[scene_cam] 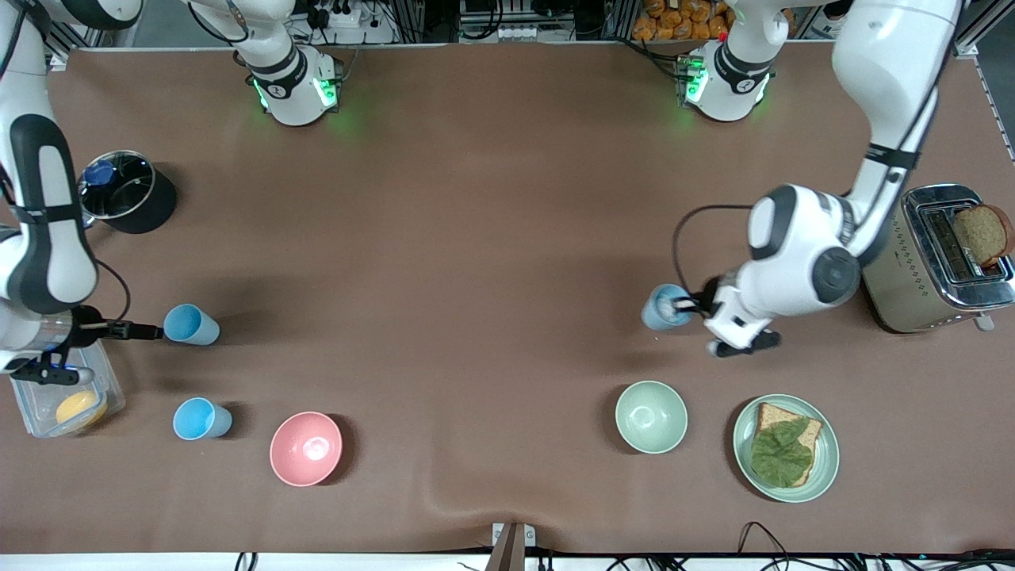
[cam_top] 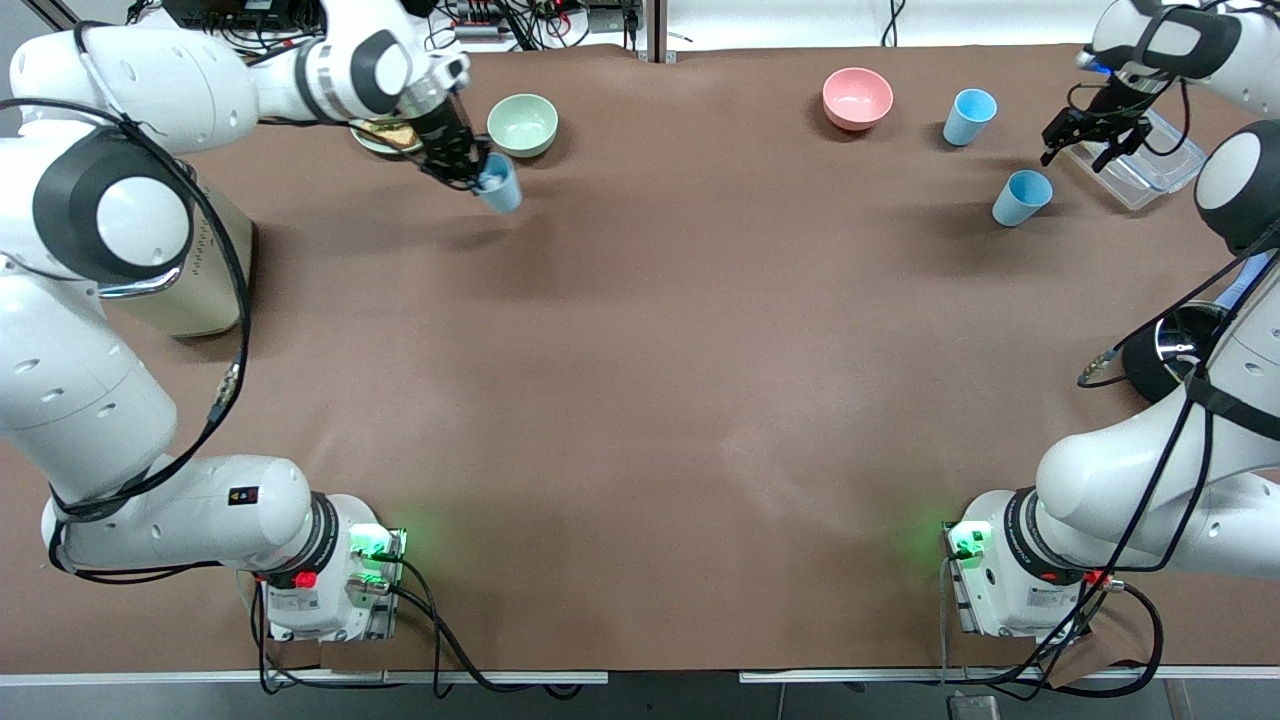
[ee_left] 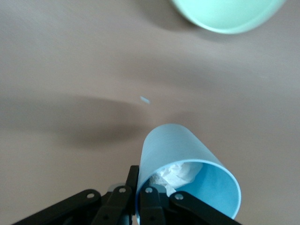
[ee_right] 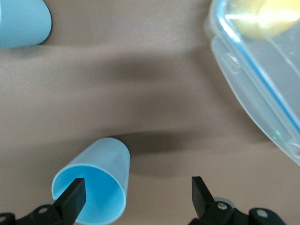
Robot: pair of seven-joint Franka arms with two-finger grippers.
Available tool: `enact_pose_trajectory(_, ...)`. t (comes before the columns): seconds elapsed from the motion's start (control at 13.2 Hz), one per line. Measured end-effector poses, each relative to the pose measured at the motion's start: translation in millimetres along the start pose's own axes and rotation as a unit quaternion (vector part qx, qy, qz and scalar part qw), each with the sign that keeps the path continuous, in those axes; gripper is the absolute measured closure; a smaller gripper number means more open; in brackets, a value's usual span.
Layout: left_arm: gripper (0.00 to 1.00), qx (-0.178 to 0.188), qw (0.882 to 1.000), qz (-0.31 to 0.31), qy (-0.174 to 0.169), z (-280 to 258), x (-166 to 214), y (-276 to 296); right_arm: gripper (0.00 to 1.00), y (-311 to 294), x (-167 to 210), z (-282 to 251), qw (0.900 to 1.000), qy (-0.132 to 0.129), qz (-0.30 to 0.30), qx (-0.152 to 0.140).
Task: Stack blue cups with both arms
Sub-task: 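Grasp and carry the blue cup to table center while the right gripper reaches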
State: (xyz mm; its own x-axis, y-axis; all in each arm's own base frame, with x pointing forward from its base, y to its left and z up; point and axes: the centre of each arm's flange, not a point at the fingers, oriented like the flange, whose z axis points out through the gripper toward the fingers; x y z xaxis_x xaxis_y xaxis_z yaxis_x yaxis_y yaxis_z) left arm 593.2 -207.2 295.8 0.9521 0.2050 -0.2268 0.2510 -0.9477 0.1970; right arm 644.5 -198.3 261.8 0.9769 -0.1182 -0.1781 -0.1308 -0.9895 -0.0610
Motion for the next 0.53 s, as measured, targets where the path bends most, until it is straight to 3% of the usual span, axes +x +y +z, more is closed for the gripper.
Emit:
enact_pose_trajectory(0.46, 0.96, 0.002, 0.997, -0.080, -0.010, 19, -75, 105, 0.00, -4, -11, 31, 1.000, -0.021, 0.007, 0.003)
enact_pose_trajectory(0.53, 0.96, 0.000, 0.996, -0.091, -0.007, 24, -87, 120, 0.07, -4, -12, 32, 1.000, -0.022, 0.008, 0.003)
